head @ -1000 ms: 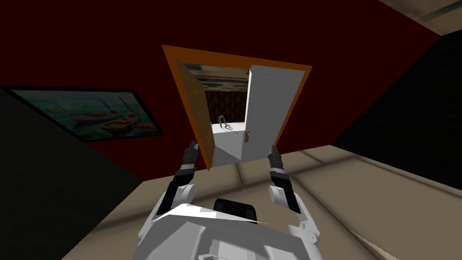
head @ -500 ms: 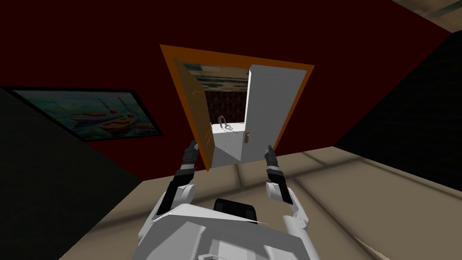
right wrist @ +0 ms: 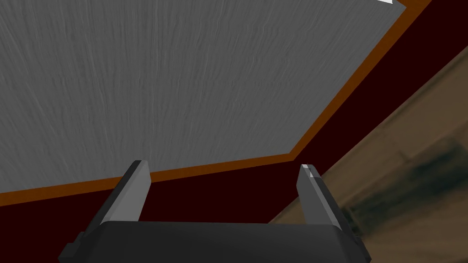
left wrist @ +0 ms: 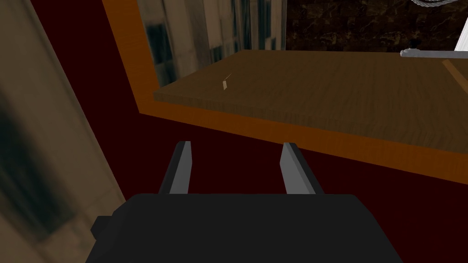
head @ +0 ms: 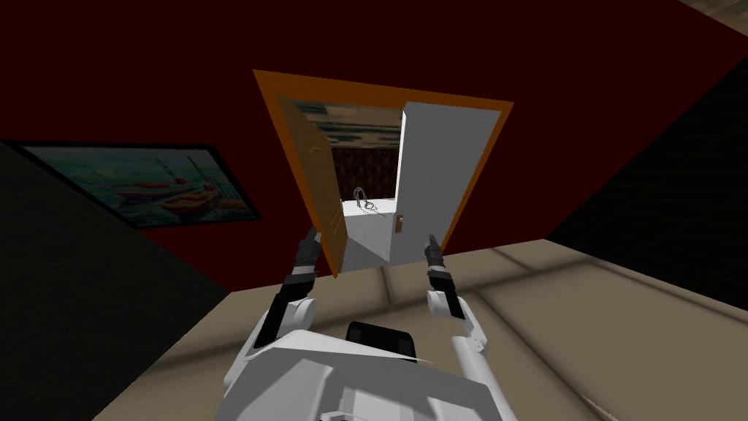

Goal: Push the door open

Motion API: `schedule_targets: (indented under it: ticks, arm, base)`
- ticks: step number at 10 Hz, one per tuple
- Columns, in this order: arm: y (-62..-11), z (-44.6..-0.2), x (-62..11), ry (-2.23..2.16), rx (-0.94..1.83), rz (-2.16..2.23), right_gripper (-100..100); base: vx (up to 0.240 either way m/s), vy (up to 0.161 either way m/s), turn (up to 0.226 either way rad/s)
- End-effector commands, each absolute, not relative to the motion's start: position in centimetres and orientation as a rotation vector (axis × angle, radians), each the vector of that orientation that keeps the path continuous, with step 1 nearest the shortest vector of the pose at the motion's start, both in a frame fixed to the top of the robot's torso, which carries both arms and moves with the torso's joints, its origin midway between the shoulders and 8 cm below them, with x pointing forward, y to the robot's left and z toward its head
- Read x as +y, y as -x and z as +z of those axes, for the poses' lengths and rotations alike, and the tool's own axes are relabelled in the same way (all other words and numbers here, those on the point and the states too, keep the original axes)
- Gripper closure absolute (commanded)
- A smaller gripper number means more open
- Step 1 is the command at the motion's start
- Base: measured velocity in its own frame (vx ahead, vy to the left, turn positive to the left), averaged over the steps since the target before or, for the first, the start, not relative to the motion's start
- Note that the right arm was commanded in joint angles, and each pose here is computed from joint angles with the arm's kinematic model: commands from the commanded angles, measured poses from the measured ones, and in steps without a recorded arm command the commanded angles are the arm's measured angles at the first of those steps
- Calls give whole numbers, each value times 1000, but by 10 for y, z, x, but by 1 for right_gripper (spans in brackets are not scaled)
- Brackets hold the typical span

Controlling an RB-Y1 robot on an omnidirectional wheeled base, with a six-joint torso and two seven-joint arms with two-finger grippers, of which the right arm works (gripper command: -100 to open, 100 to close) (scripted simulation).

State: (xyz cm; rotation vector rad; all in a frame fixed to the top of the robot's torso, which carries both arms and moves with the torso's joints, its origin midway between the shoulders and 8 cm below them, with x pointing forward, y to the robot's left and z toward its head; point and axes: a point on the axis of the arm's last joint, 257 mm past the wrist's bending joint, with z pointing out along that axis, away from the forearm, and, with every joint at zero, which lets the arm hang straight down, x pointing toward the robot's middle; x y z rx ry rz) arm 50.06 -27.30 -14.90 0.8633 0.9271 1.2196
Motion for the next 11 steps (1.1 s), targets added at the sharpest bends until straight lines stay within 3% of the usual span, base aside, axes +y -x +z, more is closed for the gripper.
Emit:
schedule_targets:
  ticks: [1, 11]
  arm:
    - [-512, -151, -266, -861, 932, 1237, -100]
    - [-551, -205, -246, -941, 1037, 1256, -100]
  base:
    - [57, -37, 27]
    - [41, -47, 24]
